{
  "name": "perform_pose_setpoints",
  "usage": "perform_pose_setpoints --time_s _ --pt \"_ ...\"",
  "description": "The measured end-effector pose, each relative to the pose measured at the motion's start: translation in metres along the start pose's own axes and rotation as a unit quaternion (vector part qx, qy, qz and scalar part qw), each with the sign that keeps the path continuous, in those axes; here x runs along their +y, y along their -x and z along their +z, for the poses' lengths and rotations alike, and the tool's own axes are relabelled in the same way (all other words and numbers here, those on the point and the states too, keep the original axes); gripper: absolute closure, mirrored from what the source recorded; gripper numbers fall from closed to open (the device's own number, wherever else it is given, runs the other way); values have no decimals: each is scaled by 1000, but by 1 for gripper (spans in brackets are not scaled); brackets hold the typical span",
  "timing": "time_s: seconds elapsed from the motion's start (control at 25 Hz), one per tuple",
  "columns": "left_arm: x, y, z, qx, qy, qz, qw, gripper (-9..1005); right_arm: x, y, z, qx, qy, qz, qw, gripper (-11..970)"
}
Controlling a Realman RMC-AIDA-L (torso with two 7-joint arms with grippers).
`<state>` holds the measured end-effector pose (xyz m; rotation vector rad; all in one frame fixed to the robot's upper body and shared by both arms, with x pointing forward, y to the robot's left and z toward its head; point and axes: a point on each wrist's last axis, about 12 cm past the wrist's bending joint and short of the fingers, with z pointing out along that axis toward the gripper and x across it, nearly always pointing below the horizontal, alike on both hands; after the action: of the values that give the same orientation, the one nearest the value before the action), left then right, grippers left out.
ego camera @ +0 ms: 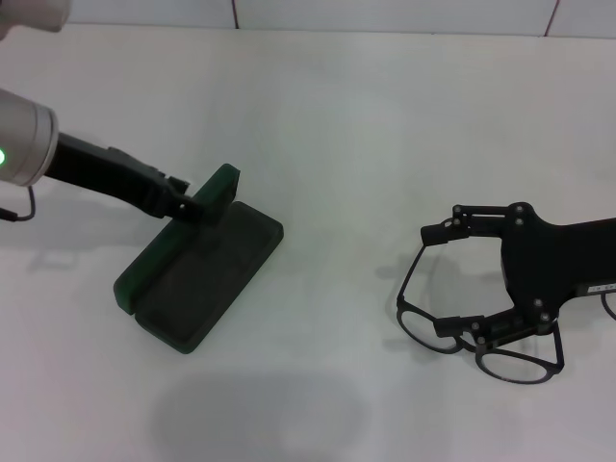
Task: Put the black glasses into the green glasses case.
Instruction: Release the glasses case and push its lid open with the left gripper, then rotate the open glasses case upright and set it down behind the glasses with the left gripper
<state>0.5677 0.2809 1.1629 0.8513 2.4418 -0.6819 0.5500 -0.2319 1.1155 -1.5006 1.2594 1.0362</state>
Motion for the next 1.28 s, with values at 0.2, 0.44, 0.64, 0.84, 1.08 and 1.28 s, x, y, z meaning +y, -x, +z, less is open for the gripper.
perform_pose_setpoints --time_s 0.2,0.44,0.64,0.84,1.08,1.28 --pt "3 -6 6 24 24 -8 999 292 0 0 1 -1 0 1 1000 74" --pt "2 -8 15 47 46 -17 998 379 2 -1 2 1 3 1 1000 75" --pt "3 -7 16 51 52 -32 997 493 3 -2 3 0 3 3 1000 75" --pt "4 -7 16 55 56 -37 996 607 4 -2 2 1 6 2 1000 75" --pt "5 -1 13 43 62 -25 997 710 5 -3 5 13 23 -2 1000 74" --pt "7 8 13 37 75 18 996 791 6 -2 9 18 33 -8 999 75"
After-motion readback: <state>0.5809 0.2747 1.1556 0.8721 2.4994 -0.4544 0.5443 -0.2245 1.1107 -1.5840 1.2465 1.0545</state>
